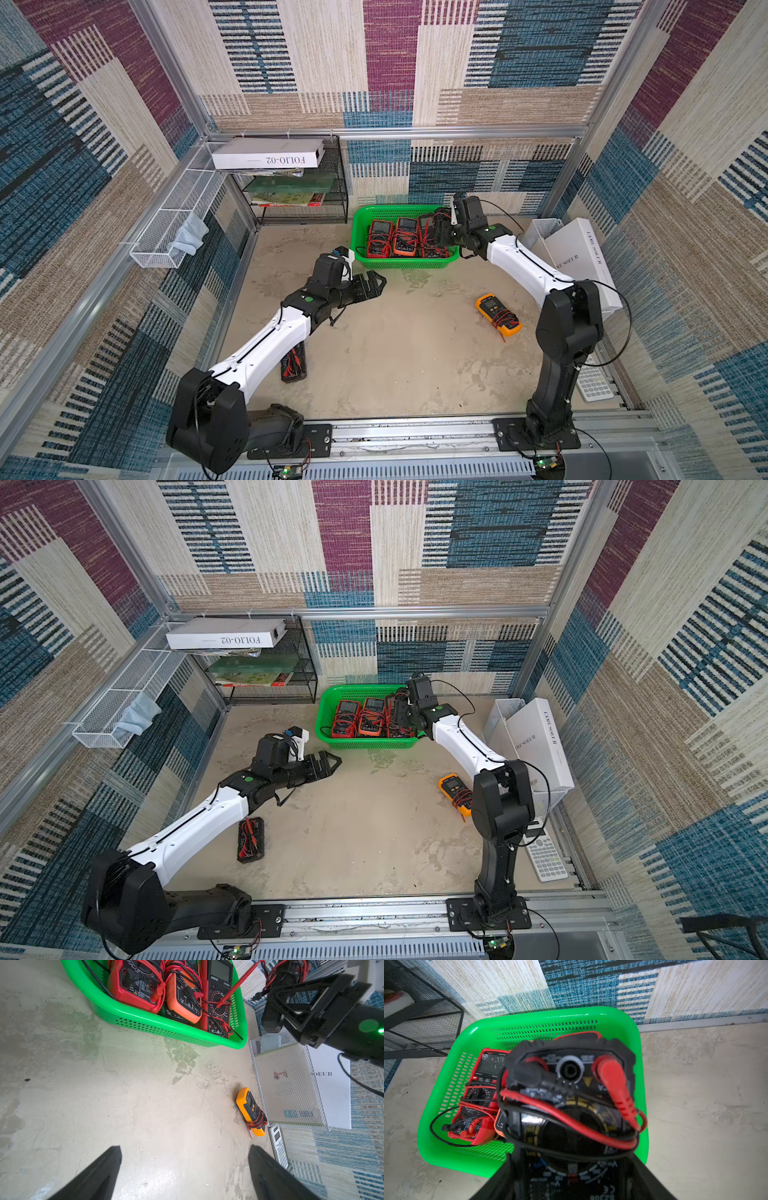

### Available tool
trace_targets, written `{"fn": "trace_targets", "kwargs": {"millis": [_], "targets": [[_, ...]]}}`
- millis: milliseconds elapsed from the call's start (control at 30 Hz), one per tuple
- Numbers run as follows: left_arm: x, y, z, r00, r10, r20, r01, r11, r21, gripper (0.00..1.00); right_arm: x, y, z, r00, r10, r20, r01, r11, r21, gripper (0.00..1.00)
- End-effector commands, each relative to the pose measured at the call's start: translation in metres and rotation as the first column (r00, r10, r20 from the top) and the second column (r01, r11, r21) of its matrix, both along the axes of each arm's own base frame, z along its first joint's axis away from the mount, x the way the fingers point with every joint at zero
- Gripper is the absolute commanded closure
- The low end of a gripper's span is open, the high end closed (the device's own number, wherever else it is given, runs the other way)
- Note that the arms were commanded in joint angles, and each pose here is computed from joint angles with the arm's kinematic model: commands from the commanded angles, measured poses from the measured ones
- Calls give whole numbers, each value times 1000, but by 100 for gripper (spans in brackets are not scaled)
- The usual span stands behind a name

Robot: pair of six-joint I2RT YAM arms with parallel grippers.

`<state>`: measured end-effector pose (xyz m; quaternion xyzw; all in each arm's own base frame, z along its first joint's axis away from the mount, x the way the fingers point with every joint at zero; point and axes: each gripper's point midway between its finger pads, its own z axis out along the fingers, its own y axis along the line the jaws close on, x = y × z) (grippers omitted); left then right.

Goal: Put the multimeter into the basket
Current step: Place the multimeter in the basket.

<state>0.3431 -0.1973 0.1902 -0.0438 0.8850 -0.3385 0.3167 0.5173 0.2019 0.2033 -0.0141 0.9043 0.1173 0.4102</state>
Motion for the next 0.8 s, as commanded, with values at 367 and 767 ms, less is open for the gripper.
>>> {"fn": "trace_targets", "kwargs": {"millis": [367, 767], "targets": [[2, -3, 8, 1000, -16, 21, 16, 1000, -15, 0, 7, 3, -53, 995, 11, -99, -15, 999, -46, 35], [1, -4, 8, 1000, -17, 18, 17, 999, -27, 0, 5, -1, -61, 992, -5, -125, -4, 997, -74, 0]]}}
